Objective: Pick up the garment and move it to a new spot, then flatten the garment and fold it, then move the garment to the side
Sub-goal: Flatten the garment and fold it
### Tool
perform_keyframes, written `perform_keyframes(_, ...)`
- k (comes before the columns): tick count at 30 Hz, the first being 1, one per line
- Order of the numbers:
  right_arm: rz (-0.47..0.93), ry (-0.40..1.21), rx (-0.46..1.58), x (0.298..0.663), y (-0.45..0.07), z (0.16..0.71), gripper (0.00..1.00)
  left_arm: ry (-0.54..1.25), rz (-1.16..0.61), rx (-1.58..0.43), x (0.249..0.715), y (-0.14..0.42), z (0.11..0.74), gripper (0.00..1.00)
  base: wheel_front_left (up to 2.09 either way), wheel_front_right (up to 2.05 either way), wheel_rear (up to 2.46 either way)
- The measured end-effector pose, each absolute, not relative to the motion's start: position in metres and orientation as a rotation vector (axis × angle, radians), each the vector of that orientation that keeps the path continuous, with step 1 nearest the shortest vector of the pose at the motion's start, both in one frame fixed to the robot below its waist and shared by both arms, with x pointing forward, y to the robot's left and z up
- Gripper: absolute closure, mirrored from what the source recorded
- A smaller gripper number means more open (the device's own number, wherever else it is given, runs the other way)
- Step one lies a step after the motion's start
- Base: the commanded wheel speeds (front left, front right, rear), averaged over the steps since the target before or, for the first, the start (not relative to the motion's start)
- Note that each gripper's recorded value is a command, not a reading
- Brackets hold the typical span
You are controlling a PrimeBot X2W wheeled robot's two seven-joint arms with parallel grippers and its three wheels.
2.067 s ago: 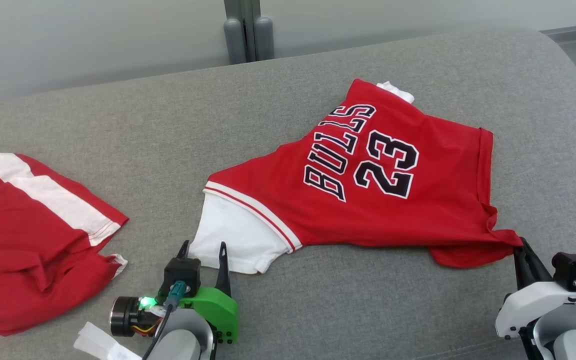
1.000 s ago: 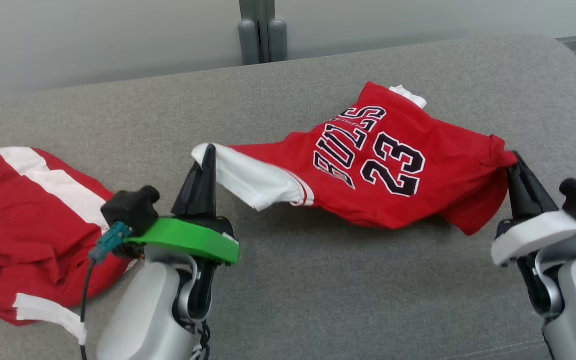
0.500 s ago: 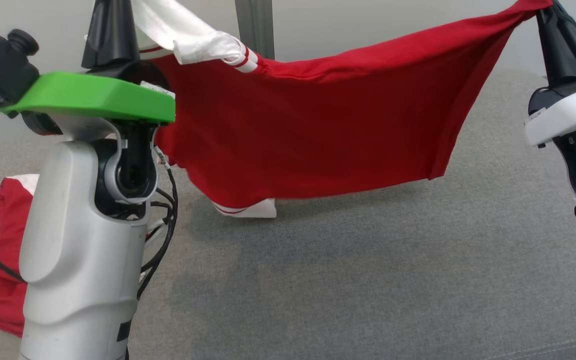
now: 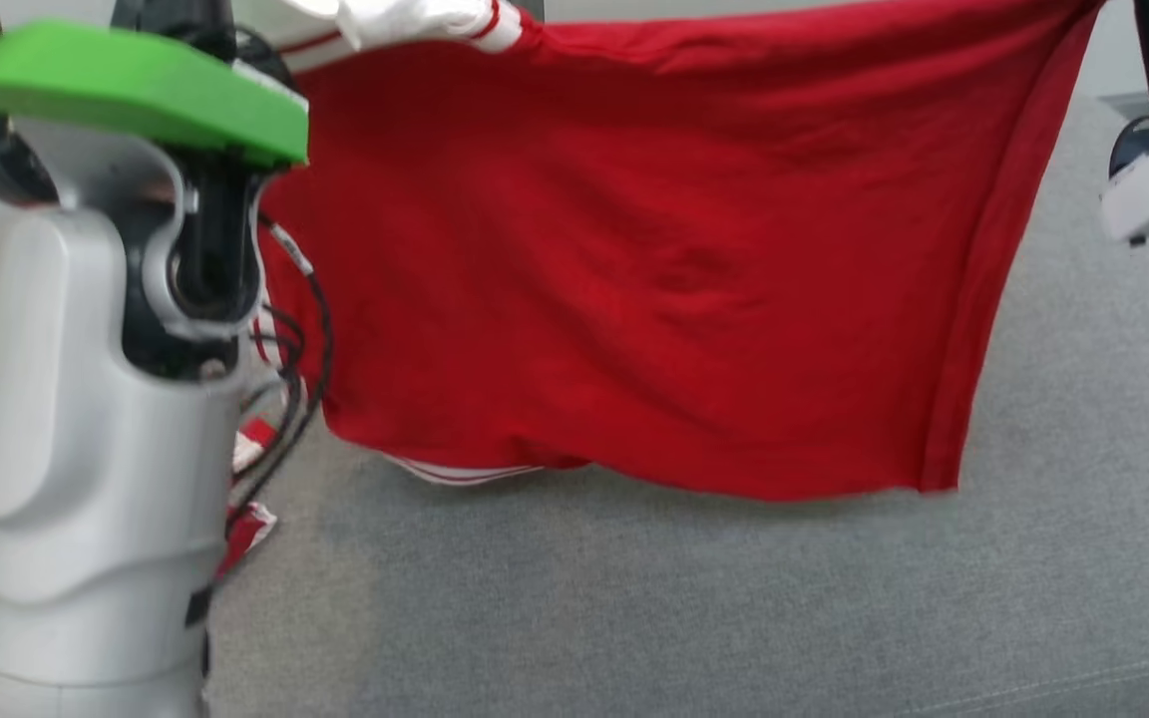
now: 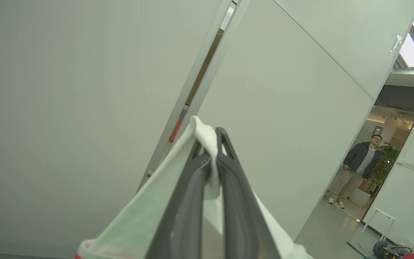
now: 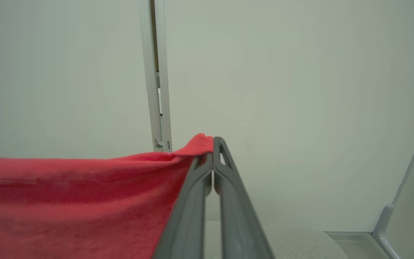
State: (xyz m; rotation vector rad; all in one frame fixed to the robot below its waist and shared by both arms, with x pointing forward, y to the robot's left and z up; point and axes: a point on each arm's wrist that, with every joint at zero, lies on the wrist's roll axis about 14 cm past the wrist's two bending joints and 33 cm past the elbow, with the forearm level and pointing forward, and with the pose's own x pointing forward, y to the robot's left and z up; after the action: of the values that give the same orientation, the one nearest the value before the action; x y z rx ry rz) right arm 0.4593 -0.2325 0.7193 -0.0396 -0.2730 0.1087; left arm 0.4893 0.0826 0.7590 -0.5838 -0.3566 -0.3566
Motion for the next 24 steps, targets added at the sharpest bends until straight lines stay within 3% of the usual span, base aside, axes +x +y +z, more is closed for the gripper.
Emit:
perform_keyframes(8,0.062,-0.227,-0.089,0.550,-0.251,0.725,1.00,-0.277,-0.323,-0.402,0.582,0.080,0.752,1.00,0.00,0.00,0.00)
perform_keyframes(16,-0.031,-0.435,-0.169,0.629,-0.270,0.755,1.00,-0.424,-0.256,-0.396,0.662,0.088,0.774,1.00,0.00,0.00,0.00)
perform_keyframes(20,-0.072,-0.486,-0.140,0.653,-0.280,0.738,1.00,-0.494,-0.215,-0.416,0.684,0.095,0.767,1.00,0.00,0.00,0.00)
perform_keyframes(24,-0.076,-0.400,-0.090,0.673,-0.277,0.691,1.00,-0.442,-0.201,-0.432,0.696,0.099,0.733,1.00,0.00,0.00,0.00)
